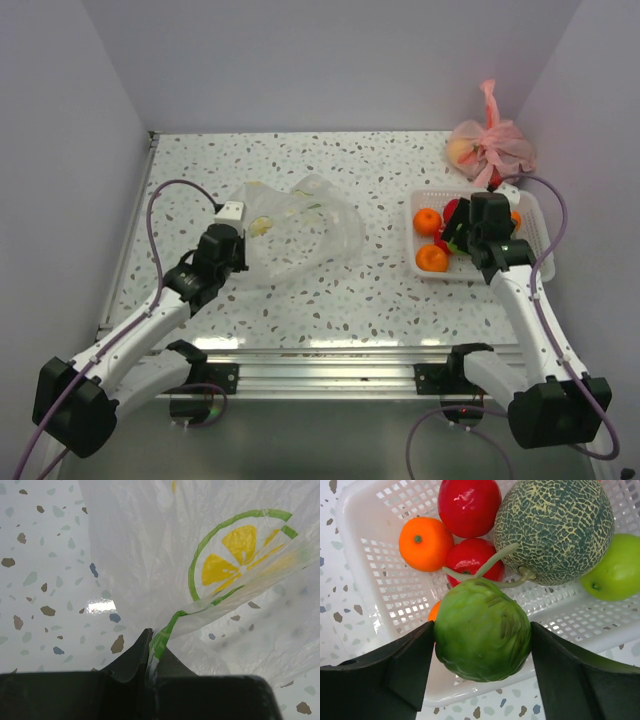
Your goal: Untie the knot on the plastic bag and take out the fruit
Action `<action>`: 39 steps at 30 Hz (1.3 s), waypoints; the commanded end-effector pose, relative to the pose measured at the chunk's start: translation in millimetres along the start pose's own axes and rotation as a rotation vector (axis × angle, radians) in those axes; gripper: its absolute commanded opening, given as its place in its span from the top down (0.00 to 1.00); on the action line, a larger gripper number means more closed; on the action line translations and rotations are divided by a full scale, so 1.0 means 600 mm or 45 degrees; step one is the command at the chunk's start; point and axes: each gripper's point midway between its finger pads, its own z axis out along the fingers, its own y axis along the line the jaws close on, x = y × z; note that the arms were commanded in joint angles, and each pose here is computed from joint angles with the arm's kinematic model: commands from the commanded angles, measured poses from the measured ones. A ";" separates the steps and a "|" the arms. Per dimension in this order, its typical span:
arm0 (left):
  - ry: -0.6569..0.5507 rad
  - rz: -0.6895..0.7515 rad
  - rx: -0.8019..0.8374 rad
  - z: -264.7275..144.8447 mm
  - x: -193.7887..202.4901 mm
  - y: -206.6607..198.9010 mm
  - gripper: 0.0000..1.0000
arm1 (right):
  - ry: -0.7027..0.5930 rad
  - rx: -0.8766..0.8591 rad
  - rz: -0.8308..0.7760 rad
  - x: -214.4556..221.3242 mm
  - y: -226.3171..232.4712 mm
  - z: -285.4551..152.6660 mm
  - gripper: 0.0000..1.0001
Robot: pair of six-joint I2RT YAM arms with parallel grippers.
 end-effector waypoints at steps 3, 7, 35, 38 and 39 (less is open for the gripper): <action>-0.069 -0.054 -0.042 -0.009 -0.034 0.009 1.00 | 0.013 -0.032 0.103 0.000 0.001 -0.004 0.01; -0.081 -0.064 -0.053 -0.011 -0.037 0.013 1.00 | -0.018 -0.044 0.090 -0.014 -0.003 -0.024 0.01; -0.194 -0.260 -0.570 -0.079 -0.099 0.140 0.84 | -0.715 -0.437 -0.037 -0.170 -0.028 -0.354 0.01; -0.212 -0.284 -0.552 -0.097 -0.115 0.140 0.54 | -0.785 -0.448 -0.035 -0.165 -0.047 -0.378 0.01; -0.217 -0.287 -0.540 -0.101 -0.118 0.139 0.45 | -0.808 -0.445 -0.041 -0.166 -0.053 -0.384 0.01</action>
